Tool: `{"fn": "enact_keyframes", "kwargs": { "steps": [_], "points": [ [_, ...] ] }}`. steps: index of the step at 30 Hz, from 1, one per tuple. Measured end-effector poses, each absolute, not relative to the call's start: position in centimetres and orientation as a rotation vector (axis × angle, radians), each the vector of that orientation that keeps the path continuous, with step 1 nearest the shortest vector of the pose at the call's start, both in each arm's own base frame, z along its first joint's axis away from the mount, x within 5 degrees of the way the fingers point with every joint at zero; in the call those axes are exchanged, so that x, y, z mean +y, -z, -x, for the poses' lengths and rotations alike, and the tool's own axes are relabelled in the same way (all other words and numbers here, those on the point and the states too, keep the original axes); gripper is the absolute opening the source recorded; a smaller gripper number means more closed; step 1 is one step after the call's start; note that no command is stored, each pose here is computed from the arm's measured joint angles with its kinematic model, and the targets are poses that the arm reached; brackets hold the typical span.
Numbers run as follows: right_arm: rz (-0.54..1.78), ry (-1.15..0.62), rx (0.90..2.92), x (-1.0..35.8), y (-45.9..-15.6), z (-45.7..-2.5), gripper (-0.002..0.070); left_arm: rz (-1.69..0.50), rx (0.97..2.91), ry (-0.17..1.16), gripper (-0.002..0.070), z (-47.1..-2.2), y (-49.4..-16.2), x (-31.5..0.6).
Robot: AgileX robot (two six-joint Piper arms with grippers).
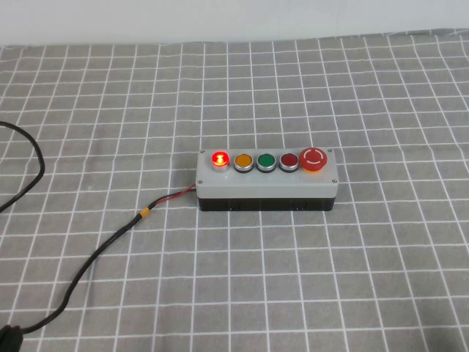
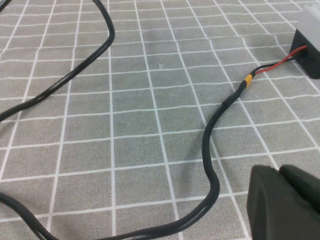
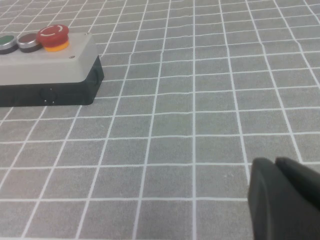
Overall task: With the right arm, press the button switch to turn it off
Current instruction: 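Press the lit red button on the button box to turn it off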
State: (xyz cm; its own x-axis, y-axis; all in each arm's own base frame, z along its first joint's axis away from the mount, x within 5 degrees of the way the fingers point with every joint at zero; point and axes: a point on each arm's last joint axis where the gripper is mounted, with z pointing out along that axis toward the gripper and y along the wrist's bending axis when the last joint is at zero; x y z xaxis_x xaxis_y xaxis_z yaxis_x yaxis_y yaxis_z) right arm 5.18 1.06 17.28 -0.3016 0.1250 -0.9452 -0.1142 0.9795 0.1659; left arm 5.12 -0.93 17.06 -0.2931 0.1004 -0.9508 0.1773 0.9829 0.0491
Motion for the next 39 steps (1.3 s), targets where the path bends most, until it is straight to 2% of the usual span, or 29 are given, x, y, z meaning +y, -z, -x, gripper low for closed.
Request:
{"fn": "enact_keyframes", "kwargs": {
  "steps": [26, 39],
  "points": [
    [-0.010, -0.235, 1.842, 1.0, -17.5, -5.2, -0.0016, -0.201, 1.872, 0.076, -0.0004, -5.1, -17.1, -0.9],
    [-0.050, -0.221, 1.424, 0.5, -21.2, -5.5, -0.0016, -0.203, 1.872, 0.074, -0.0004, -5.1, -17.1, -0.9]
  ]
}}
